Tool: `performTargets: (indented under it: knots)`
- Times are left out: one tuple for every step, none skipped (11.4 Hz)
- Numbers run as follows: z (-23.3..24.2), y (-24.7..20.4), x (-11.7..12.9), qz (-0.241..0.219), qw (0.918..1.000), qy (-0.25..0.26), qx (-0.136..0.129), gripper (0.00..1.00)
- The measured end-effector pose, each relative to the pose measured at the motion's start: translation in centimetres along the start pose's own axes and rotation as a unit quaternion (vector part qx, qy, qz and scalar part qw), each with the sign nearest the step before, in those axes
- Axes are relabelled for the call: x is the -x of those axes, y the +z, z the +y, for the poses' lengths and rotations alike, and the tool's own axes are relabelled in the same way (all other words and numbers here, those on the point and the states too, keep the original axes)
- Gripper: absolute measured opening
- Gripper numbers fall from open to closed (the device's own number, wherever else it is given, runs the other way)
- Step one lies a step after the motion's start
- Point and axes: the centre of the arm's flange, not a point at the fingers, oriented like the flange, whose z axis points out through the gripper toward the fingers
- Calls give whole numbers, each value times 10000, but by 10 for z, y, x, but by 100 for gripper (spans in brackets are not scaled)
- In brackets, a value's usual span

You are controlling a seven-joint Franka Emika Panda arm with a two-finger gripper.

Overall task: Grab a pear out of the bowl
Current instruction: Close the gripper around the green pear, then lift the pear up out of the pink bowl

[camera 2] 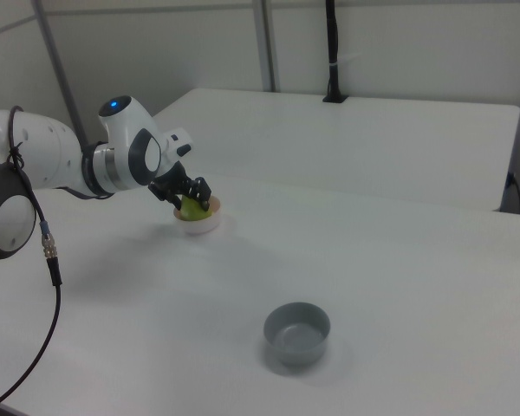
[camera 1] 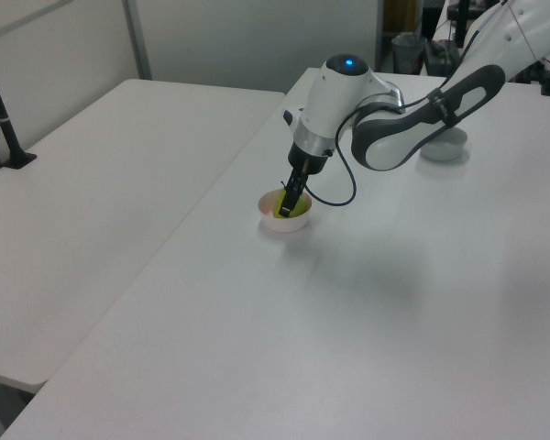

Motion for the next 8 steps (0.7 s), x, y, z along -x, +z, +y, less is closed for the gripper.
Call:
performTargets:
  knots:
    - [1, -3, -2, 31, 10000, 5, 3, 76]
    - [2, -10, -6, 93, 10000, 13, 10, 76]
    - [3, -19, -10, 168, 9999, 22, 19, 76]
    - [4, -31, -15, 256, 9997, 30, 31, 76]
    - [6, -43, -19, 344, 9994, 38, 43, 76]
    - [7, -57, -24, 410, 9991, 46, 64, 76]
    - [9, -71, -27, 471, 9988, 64, 86, 76]
    - [10, -83, -31, 536, 9985, 89, 101, 76]
